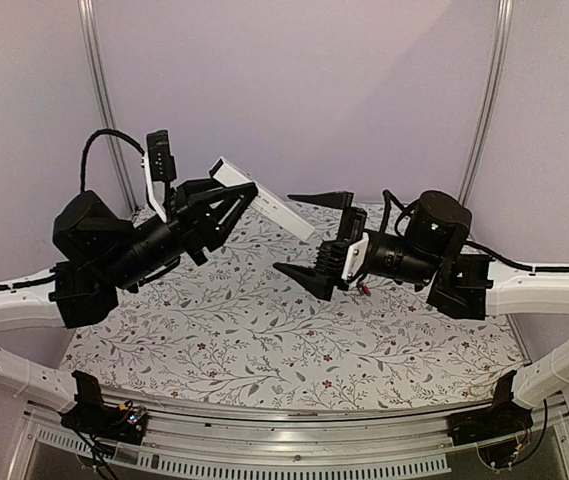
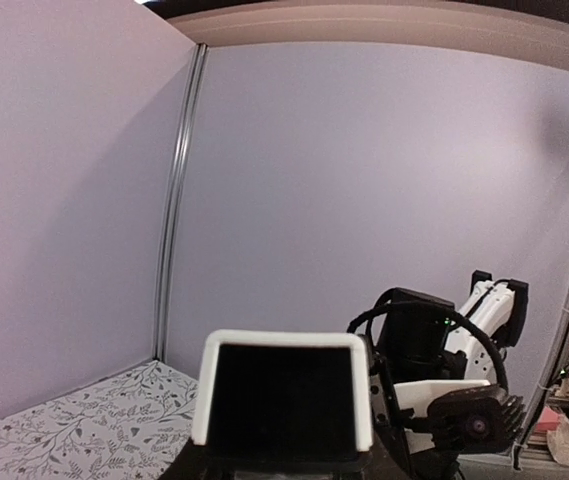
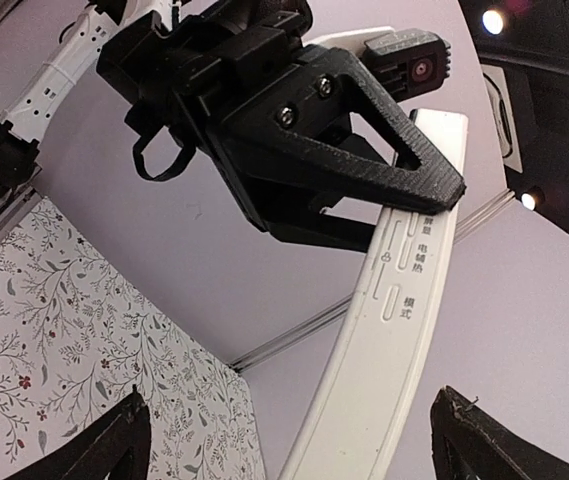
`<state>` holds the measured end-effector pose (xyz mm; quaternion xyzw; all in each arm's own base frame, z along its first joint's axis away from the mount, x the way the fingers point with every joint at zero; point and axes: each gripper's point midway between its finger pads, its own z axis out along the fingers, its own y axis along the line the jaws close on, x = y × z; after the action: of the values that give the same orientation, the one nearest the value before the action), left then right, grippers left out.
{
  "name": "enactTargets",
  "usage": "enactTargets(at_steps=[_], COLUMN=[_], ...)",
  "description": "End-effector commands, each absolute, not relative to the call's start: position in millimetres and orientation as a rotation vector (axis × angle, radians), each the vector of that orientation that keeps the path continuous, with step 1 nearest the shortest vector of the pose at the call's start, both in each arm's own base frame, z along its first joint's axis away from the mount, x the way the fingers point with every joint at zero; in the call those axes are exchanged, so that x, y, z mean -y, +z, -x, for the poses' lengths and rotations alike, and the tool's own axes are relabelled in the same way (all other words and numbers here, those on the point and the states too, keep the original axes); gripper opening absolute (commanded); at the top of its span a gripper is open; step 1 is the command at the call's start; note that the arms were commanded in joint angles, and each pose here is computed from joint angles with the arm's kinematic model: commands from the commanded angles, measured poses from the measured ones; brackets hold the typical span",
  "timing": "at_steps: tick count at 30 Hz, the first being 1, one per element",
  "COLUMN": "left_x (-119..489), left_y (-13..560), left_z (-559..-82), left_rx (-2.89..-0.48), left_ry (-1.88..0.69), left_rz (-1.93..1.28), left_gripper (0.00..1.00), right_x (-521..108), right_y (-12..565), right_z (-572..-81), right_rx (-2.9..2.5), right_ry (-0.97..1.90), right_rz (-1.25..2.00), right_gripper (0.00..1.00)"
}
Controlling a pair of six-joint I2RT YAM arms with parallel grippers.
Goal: Load the batteries into the remote control
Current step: Remove the battery cover from the remote control.
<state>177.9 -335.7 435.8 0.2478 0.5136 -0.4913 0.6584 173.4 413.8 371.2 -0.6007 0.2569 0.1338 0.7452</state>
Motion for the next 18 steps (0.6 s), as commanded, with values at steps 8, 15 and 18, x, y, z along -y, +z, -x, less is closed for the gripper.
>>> enactTargets(at_steps=[8,15,18], left_x=[332.5,332.6,331.5], left_y=[446.5,452.7,452.1], left_z=[-172.8,-171.7,-173.0], left_rx=[-1.175,-1.143,-1.140], left_ry=[-1.311,-1.393,-1.432], left_rz=[-0.542,-0.532,-0.516], left_gripper=[0.00,0.00,0.00], right_x=[-417.3,-419.5,-418.1], right_y=[407.2,406.4,407.8], right_z=[-155.3,-154.1,-154.9], right_rx=[-0.329,-0.321,-0.327], right_ry=[0.248,0.273,0.274], right_rz=[1.261,1.243,1.227], right_gripper=[0.85,0.61,0.51])
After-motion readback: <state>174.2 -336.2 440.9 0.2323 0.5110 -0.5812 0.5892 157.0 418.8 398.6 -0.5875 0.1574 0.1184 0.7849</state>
